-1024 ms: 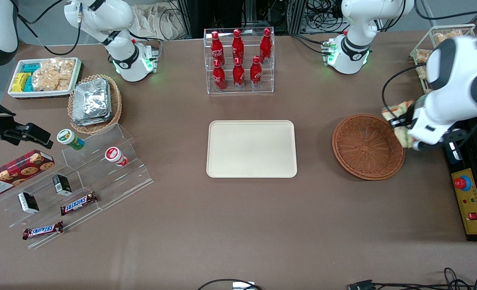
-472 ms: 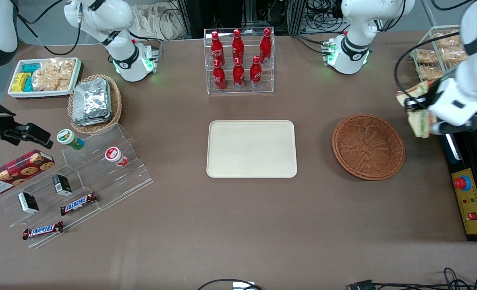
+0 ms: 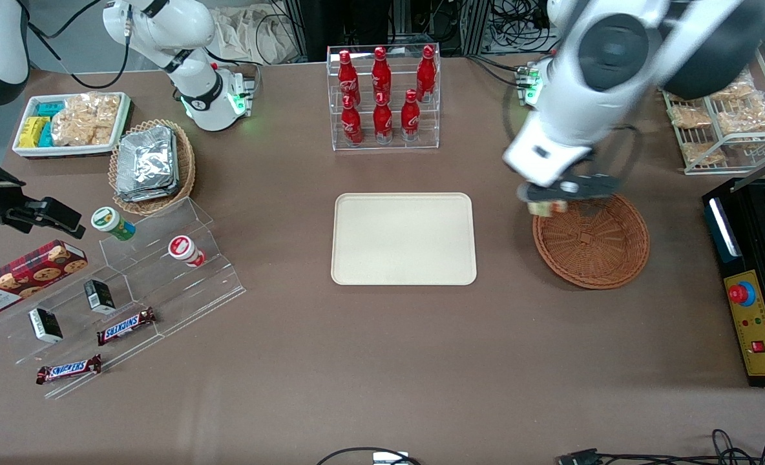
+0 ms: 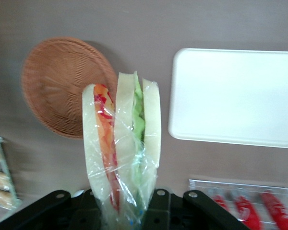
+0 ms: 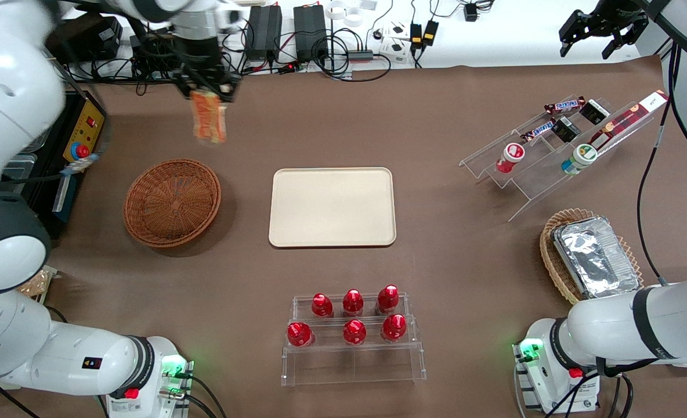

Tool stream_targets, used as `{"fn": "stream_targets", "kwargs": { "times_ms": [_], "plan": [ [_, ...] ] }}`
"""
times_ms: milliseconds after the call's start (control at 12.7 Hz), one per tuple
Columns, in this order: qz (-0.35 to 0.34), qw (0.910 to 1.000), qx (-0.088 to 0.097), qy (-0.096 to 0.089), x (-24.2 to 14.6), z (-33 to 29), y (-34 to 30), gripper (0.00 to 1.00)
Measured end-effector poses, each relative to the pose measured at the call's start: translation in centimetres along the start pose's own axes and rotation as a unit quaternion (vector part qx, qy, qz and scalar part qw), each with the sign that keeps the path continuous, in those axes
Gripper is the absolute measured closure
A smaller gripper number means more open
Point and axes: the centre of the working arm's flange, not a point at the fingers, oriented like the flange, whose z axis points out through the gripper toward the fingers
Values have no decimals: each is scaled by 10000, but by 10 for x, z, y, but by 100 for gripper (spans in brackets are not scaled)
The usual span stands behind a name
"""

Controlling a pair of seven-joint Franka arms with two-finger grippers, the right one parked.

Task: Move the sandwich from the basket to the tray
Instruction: 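Carry the sandwich with the left gripper over the white tray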

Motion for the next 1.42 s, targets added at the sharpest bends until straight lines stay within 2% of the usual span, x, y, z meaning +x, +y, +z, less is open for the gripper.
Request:
{"fn": "stream_targets", "kwargs": {
  "times_ms": [157, 236, 472, 709, 866, 1260, 1417],
  "plan": [
    [18, 9999, -121, -68, -8, -1, 47, 80],
    [65, 9998, -123, -149, -4, 5, 56, 80],
    [140, 9987, -23, -496, 14, 48, 72, 80],
    [423, 9973, 45, -606, 19, 112, 93, 80],
    [610, 9965, 23, -569, 19, 153, 104, 80],
    [907, 9955, -193, -201, 15, 265, 116, 80],
    [913, 9952, -271, -208, 13, 304, 114, 80]
  ]
}}
